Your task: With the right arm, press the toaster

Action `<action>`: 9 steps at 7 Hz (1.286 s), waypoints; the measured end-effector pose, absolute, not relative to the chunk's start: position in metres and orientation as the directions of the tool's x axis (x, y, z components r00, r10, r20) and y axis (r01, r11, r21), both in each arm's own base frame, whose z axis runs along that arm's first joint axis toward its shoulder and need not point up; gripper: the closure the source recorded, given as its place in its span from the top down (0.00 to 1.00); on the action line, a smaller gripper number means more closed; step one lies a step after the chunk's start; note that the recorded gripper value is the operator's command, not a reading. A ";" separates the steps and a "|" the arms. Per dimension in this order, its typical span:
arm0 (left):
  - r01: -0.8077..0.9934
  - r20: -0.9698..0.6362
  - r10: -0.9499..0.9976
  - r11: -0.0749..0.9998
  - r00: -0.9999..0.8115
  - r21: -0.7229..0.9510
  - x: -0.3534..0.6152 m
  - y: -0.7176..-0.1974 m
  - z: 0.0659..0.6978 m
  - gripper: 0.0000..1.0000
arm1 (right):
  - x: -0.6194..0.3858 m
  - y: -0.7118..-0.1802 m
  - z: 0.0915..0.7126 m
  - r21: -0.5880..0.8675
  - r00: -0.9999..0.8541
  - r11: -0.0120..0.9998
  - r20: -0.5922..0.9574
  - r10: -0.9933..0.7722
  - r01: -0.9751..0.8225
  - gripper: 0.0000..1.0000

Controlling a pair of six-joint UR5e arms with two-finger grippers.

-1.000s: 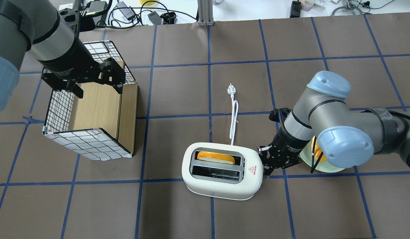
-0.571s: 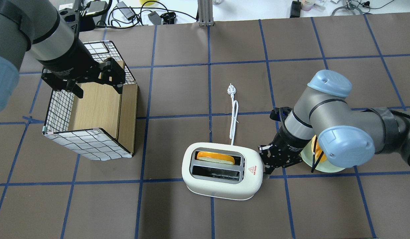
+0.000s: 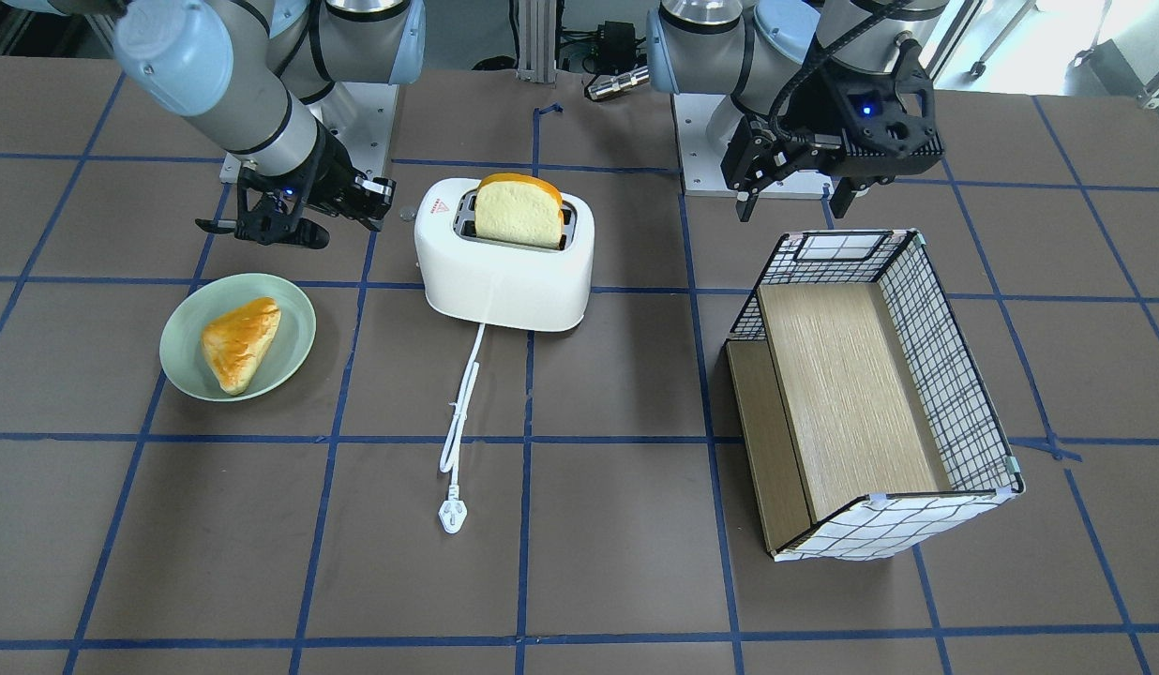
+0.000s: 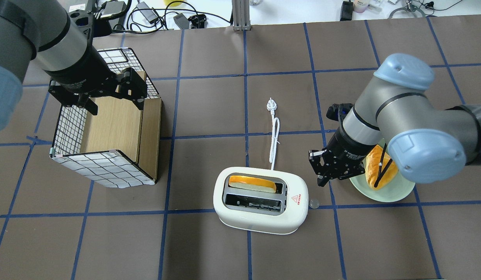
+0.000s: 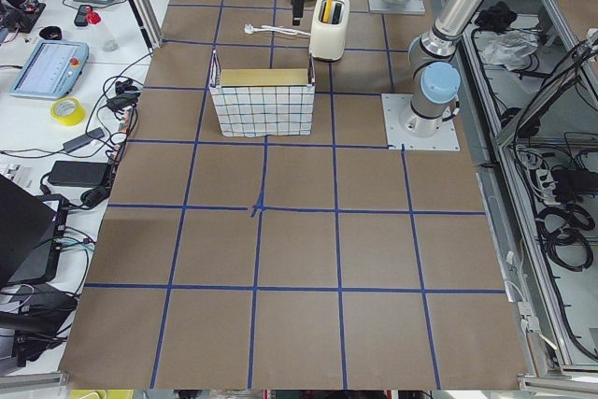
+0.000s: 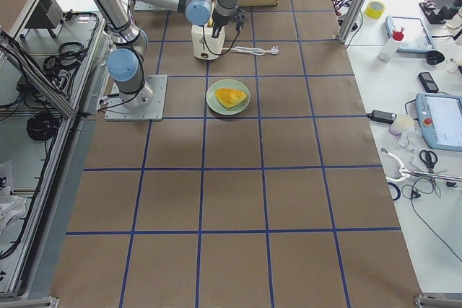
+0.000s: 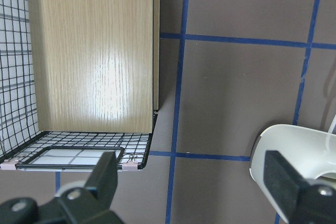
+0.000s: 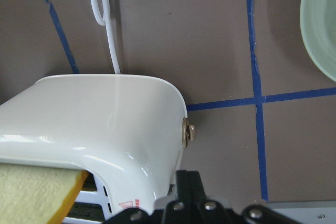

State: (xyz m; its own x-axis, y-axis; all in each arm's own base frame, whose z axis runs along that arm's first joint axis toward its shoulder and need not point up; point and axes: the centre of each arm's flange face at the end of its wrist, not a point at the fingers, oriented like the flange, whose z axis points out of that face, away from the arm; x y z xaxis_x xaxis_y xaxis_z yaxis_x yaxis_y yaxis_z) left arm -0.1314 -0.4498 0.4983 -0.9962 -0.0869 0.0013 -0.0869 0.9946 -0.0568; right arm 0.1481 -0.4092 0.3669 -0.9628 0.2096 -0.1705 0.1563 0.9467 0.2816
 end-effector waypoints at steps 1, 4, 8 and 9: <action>-0.087 0.001 -0.087 0.995 -0.996 -0.057 -0.131 -0.450 0.498 1.00 | 0.146 -0.419 0.399 0.244 -0.967 0.955 -0.148 0.207 0.168 0.18; -0.087 0.001 -0.087 0.995 -0.996 -0.057 -0.131 -0.450 0.499 1.00 | 0.138 -0.451 0.485 0.015 -0.983 0.988 -0.102 0.155 0.154 1.00; -0.087 0.001 -0.087 0.995 -0.996 -0.057 -0.131 -0.450 0.499 1.00 | 0.132 -0.477 0.518 -0.243 -0.999 0.969 -0.036 0.035 0.042 1.00; -0.087 0.001 -0.087 0.995 -0.996 -0.057 -0.131 -0.450 0.499 1.00 | 0.131 -0.477 0.517 -0.241 -0.999 0.970 -0.020 0.028 0.032 1.00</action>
State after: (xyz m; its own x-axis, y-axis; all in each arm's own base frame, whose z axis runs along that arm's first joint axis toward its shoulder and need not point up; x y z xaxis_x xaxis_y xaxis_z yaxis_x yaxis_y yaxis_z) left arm -0.1314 -0.4498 0.4986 -0.9962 -0.0869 0.0013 -0.0868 0.9946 -0.0573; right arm 0.1306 -0.4773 0.5171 -0.9994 0.0277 -0.0201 0.0317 0.9699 -0.2413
